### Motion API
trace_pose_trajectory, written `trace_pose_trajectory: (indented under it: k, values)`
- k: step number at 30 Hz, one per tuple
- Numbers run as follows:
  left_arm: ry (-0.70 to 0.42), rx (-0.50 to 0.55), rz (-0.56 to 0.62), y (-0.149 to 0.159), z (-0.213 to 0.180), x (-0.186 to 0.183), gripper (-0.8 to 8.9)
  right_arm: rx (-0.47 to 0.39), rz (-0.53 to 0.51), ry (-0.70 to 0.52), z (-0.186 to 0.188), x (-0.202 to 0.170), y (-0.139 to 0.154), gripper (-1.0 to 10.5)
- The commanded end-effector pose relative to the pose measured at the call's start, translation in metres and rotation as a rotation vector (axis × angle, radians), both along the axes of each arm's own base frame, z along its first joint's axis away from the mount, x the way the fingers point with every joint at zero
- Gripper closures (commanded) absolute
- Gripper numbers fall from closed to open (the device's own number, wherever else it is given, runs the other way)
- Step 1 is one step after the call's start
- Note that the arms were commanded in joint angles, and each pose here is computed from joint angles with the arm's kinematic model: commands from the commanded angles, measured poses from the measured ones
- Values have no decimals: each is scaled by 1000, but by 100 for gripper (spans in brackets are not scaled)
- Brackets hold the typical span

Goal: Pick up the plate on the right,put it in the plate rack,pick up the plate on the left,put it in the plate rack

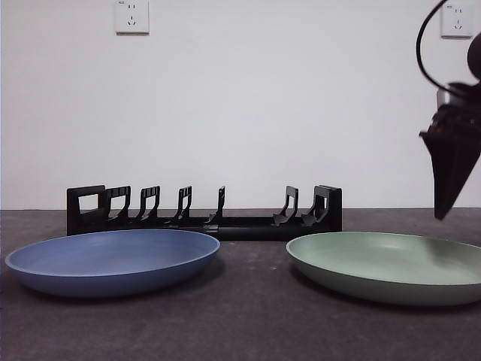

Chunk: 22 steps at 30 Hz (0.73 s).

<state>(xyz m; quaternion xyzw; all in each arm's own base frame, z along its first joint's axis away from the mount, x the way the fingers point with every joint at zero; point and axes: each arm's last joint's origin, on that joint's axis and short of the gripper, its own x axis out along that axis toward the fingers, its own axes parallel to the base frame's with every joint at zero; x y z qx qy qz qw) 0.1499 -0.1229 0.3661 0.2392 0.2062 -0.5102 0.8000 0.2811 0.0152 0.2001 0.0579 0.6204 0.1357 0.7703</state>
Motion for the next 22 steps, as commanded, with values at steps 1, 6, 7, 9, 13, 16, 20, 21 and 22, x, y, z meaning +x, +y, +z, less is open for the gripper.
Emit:
trace_pose_trajectory:
  k: [1, 6, 7, 9, 13, 16, 20, 21, 22]
  values:
    - [-8, 9, -6, -1, 0, 1, 153, -3, -3, 24, -10, 5, 0, 479]
    - [-11, 14, -11, -2, -1, 2, 153, -5, 1, 60, -25, 12, 2, 481]
    - [-16, 17, -14, -2, -1, 2, 154, -9, 3, 65, -27, 13, 3, 493]
    - [-20, 21, -10, -2, -1, 2, 154, -13, 9, 73, -32, 14, 4, 581]
    - [-19, 21, -10, -2, -1, 2, 154, -13, 22, 72, -36, 17, 8, 720]
    - [-19, 21, -10, -2, -1, 2, 153, -12, 23, 63, -37, 18, 9, 872]
    - [-19, 21, -10, -2, -1, 2, 154, -9, 24, 56, -36, 18, 9, 958]
    - [-19, 21, -11, -2, -1, 2, 154, -9, 26, 53, -36, 19, 9, 959]
    - [-18, 21, -11, -2, -1, 2, 153, -9, 27, 50, -36, 19, 9, 959]
